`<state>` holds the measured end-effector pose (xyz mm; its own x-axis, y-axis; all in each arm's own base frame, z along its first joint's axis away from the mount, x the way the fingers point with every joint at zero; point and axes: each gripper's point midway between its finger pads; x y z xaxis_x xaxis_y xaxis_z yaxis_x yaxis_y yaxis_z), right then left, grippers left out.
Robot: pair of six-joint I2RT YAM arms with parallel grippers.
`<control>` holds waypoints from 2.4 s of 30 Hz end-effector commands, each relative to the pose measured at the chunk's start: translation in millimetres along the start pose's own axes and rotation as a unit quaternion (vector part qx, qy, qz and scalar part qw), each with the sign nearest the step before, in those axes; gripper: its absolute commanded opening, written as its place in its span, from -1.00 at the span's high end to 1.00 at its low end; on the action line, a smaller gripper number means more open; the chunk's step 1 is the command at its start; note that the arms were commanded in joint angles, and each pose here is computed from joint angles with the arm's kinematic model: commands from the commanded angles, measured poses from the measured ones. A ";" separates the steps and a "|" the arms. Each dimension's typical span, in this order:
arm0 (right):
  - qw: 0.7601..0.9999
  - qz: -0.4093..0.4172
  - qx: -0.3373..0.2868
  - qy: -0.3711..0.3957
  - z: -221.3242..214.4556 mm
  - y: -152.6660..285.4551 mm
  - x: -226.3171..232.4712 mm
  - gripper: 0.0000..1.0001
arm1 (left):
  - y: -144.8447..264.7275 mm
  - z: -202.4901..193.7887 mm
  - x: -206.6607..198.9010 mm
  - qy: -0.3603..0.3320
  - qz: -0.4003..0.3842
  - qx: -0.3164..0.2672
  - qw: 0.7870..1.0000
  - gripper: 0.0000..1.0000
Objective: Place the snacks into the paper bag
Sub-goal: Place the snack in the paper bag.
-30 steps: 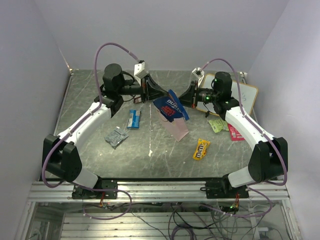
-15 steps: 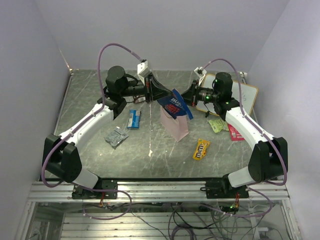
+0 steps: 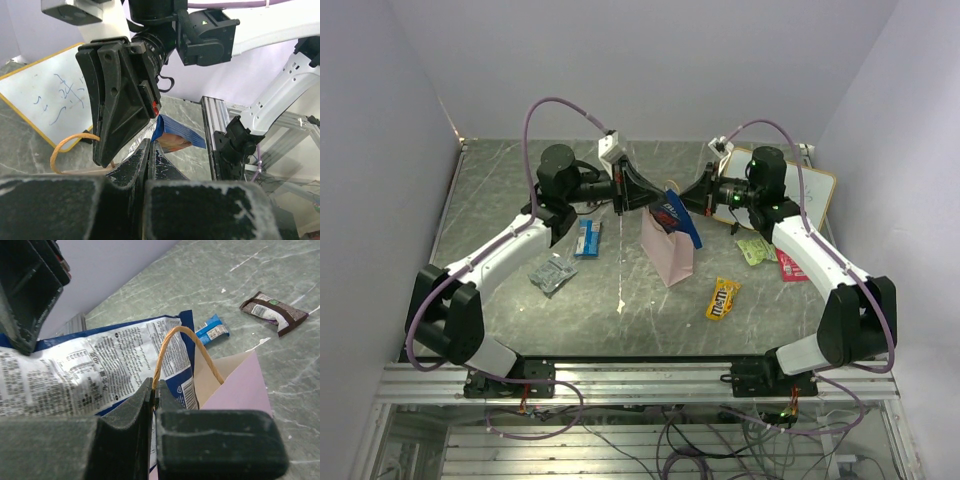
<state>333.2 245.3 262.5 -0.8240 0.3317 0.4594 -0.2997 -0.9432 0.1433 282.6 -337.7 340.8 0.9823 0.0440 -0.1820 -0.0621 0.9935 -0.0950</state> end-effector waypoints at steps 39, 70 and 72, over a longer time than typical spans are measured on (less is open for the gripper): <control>0.999 0.000 0.014 0.041 5.7 5.6 10.4 1.00 | 24.4 -43.8 3.9 -0.048 0.029 0.091 0.994 0.86; 0.994 -0.032 0.016 0.104 35.3 11.0 19.5 1.00 | 62.6 -3.0 15.6 -0.147 0.080 0.154 0.974 -0.36; 0.992 -0.046 0.011 0.115 42.2 13.5 18.4 1.00 | 65.8 1.3 17.7 -0.155 0.093 0.162 0.970 -0.39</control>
<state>333.4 242.4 281.3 -0.8680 0.3799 0.3199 -0.3216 -0.9208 0.2207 295.0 -284.0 318.3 0.9835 0.1714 0.0582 -0.1798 0.9630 0.2009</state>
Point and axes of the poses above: each gripper's point midway between its finger pads, its own y axis back along the fingers, its own x axis along the line the jaws close on, z = x × y, and after that the axes turned 1 degree about -y, right-handed
